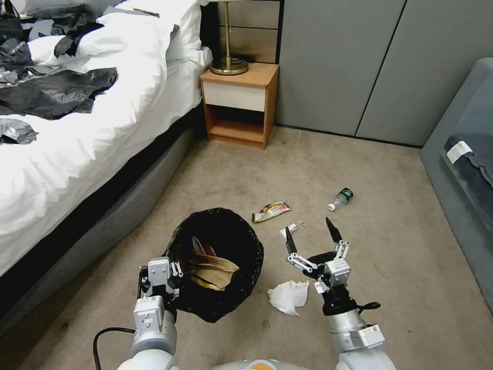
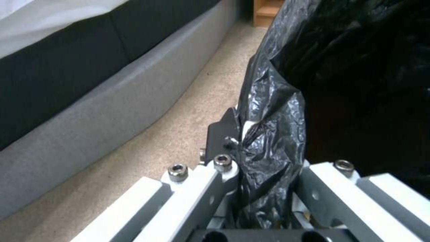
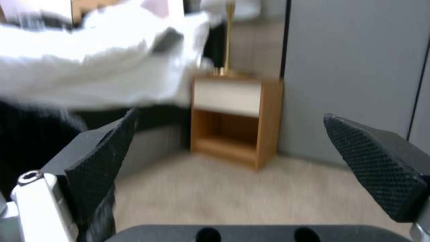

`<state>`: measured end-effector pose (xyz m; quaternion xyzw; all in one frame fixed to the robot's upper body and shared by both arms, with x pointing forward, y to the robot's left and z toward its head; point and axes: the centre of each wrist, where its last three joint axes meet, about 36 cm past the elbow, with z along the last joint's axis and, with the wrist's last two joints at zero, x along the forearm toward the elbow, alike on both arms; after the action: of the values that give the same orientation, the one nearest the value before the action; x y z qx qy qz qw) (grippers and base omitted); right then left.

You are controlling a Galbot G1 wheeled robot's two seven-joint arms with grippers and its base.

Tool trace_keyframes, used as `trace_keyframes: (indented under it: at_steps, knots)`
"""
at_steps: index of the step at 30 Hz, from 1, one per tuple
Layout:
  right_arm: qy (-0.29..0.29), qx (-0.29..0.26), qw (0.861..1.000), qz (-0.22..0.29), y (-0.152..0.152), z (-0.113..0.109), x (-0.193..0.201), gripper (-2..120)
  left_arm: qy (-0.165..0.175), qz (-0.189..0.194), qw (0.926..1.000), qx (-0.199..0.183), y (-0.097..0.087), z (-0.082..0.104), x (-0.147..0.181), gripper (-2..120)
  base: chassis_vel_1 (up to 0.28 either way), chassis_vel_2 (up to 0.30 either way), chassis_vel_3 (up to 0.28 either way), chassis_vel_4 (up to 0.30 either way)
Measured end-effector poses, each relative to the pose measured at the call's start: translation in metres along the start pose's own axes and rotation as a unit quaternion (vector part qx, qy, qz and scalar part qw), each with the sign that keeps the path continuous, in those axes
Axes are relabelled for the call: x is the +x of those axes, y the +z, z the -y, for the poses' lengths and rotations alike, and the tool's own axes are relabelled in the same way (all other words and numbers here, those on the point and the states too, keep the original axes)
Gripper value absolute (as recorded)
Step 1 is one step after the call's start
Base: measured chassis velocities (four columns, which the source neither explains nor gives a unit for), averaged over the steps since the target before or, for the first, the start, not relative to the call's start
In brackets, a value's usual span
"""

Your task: Pick up the trash bin, then pick up the garbage from the floor and place it into the trash bin.

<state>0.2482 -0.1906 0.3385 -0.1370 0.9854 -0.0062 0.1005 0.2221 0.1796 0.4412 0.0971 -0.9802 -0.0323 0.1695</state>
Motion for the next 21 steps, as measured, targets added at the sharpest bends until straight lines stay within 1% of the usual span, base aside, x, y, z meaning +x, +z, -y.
trace_keyframes:
  at_steps: [2,3,4,5,6,7,8,11,12,14,16,17,20,21]
  knots:
    - [0.000,0.000,0.999,-0.050,0.002,0.002,-0.001,100,0.000,0.000,1.0000,0.000,0.000,0.000,0.000,3,0.000,0.000,0.000,0.000]
    - [0.000,0.000,0.999,-0.050,0.002,0.002,-0.001,100,0.000,0.000,1.0000,0.000,0.000,0.000,0.000,3,0.000,0.000,0.000,0.000]
    - [0.004,-0.006,0.996,-0.087,0.003,0.002,-0.002,100,0.000,0.000,1.0000,0.000,0.000,0.000,-0.001,3,0.000,0.000,0.000,0.000]
    - [0.006,-0.011,0.994,-0.108,0.003,0.002,-0.003,100,0.000,0.000,1.0000,0.001,0.000,0.000,-0.001,3,0.000,0.000,0.000,0.000]
    - [0.010,-0.022,0.987,-0.160,0.004,0.002,-0.005,100,0.000,-0.001,1.0000,0.001,0.001,0.001,-0.001,3,0.000,0.000,0.000,0.000]
    - [0.011,-0.025,0.982,-0.186,0.006,0.002,-0.007,100,0.000,-0.002,1.0000,0.001,0.001,0.001,-0.001,3,0.000,0.000,0.000,0.000]
    - [0.011,-0.025,0.982,-0.186,0.006,0.002,-0.007,100,0.000,-0.002,1.0000,0.001,0.001,0.001,-0.001,3,0.000,0.000,0.000,0.000]
    - [0.006,-0.036,0.961,-0.275,0.016,0.003,-0.011,100,0.000,-0.001,1.0000,0.001,0.002,0.001,-0.002,3,0.000,0.000,0.000,0.000]
    - [0.006,-0.036,0.961,-0.275,0.016,0.003,-0.011,100,0.000,-0.001,1.0000,0.001,0.002,0.001,-0.002,3,0.000,0.000,0.000,0.000]
    - [0.002,-0.042,0.949,-0.313,0.025,0.005,-0.014,100,0.000,-0.001,1.0000,0.000,0.002,0.001,-0.003,3,0.000,0.000,0.000,0.000]
    - [0.000,-0.041,0.940,-0.338,0.035,0.009,-0.019,100,0.000,-0.002,1.0000,0.000,0.002,0.001,-0.004,3,0.000,0.000,0.000,0.000]
    - [0.000,-0.041,0.940,-0.338,0.035,0.009,-0.019,100,0.000,-0.002,1.0000,0.000,0.002,0.001,-0.004,3,0.000,0.000,0.000,0.000]
    - [-0.005,-0.053,0.921,-0.386,0.048,0.016,-0.025,100,0.001,-0.004,1.0000,-0.001,0.004,0.002,-0.005,3,0.000,0.000,0.000,0.000]
    - [-0.005,-0.053,0.921,-0.386,0.048,0.016,-0.025,100,0.001,-0.004,1.0000,-0.001,0.004,0.002,-0.005,3,0.000,0.000,0.000,0.000]
